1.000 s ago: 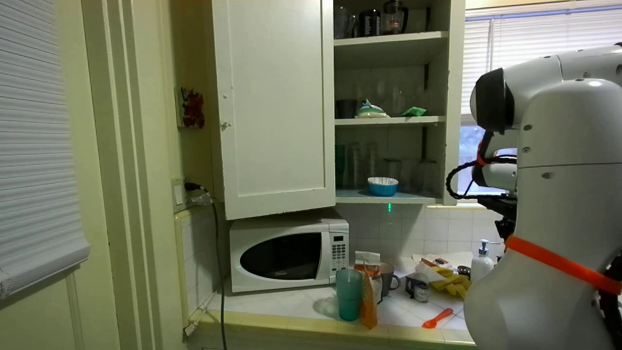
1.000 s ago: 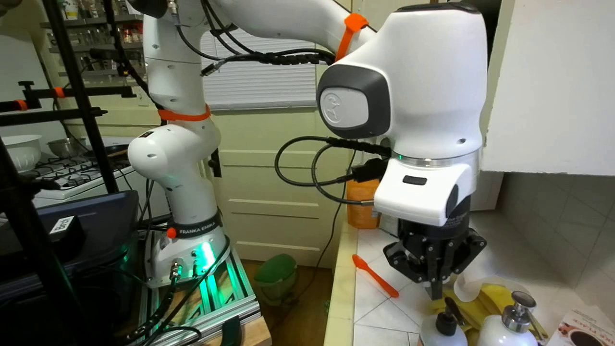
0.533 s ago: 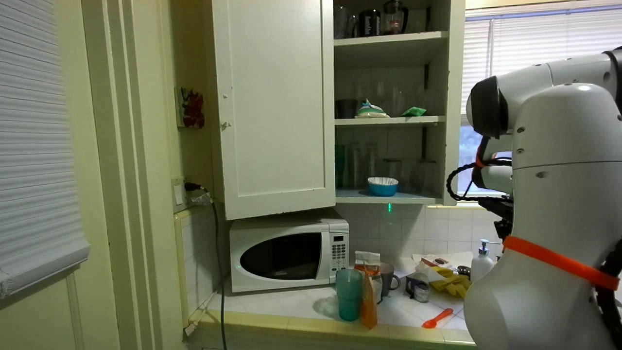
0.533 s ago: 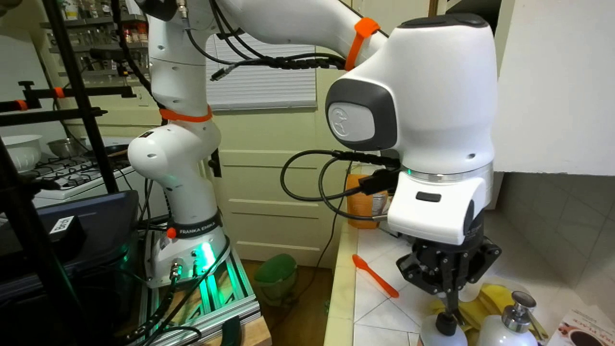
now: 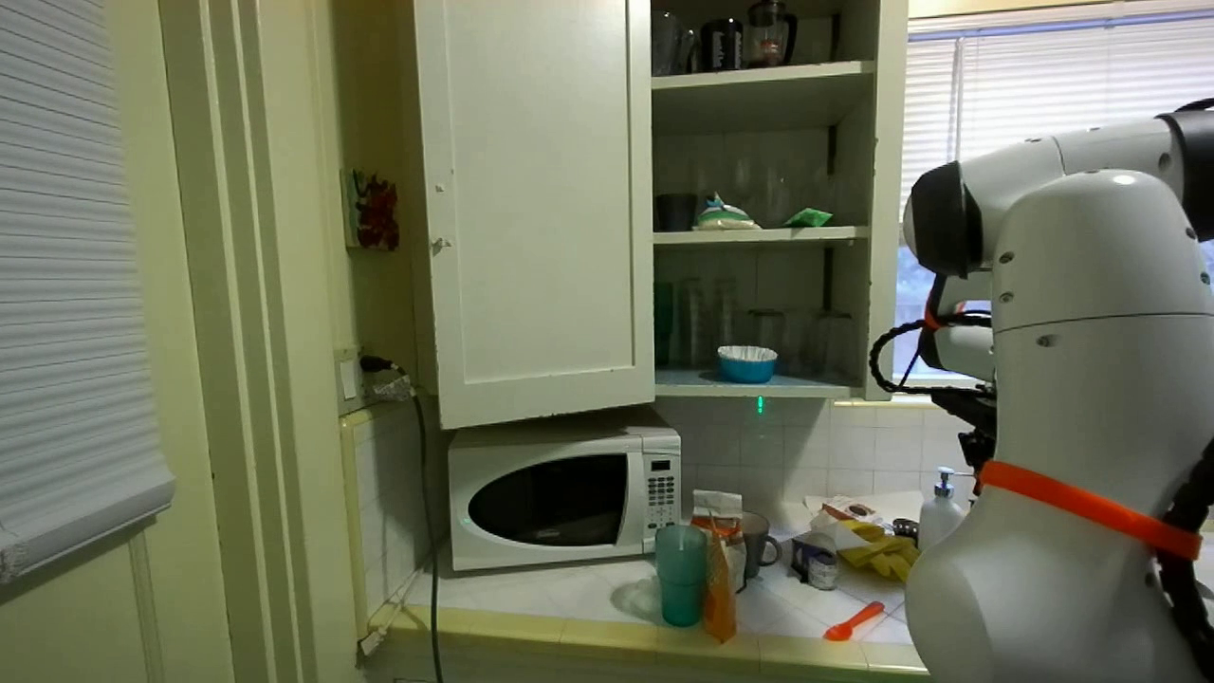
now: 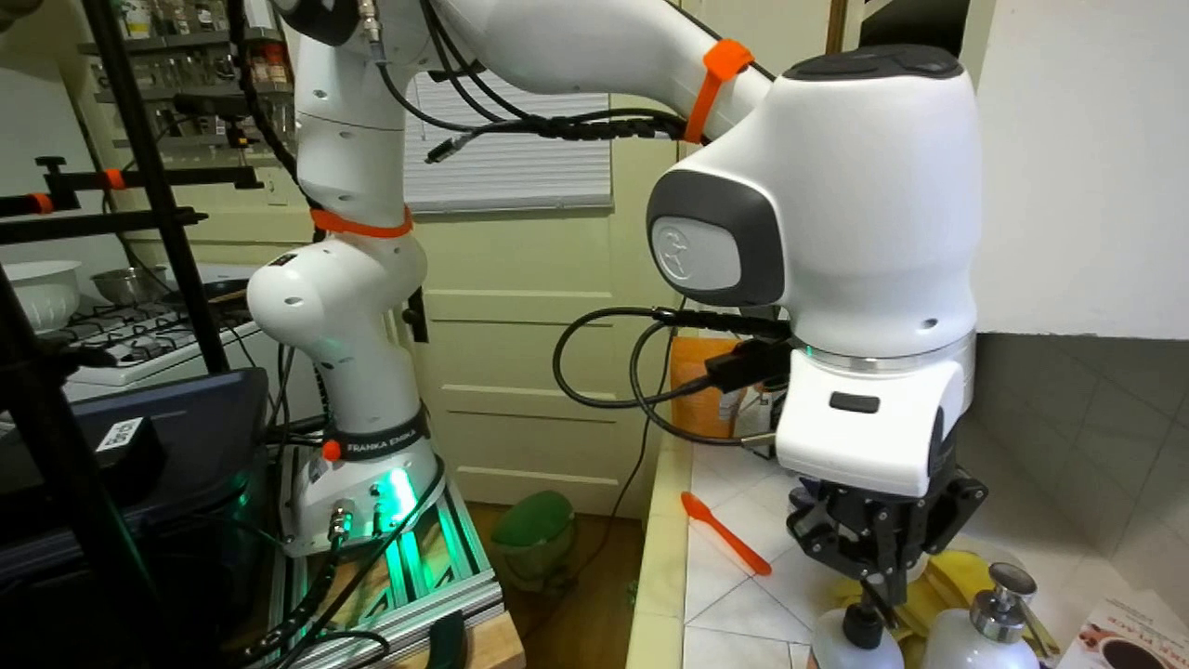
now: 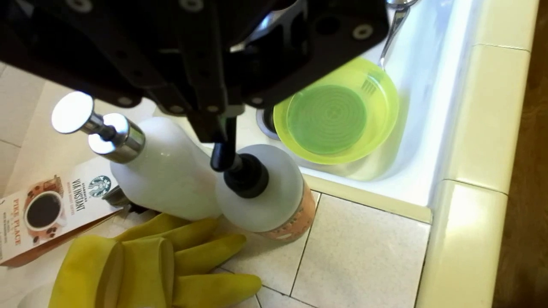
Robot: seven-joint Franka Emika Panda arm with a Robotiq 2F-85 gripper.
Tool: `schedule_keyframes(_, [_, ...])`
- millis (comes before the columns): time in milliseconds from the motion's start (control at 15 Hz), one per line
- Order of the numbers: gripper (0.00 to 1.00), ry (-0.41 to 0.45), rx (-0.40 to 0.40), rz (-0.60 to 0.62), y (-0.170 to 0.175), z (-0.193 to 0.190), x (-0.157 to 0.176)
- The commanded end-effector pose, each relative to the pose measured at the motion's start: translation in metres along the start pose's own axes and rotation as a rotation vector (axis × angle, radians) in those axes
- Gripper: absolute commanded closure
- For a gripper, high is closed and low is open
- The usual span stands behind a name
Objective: Press the top of the bottle closest to you
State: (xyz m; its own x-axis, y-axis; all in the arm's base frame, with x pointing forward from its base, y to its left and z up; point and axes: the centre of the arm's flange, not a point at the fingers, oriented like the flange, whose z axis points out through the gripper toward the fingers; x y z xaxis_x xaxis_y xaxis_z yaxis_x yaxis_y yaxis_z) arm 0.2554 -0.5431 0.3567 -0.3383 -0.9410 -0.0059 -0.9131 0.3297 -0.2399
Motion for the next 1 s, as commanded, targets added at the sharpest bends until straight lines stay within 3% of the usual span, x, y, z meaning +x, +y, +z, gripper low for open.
schedule_keyframes(0, [1.0, -0.01, 0.013, -0.012, -0.0038, 0.008, 0.008])
schedule_keyframes(933, [1.0, -0.034, -0.008, -0.005, -0.0048, 0.0014, 0.0003])
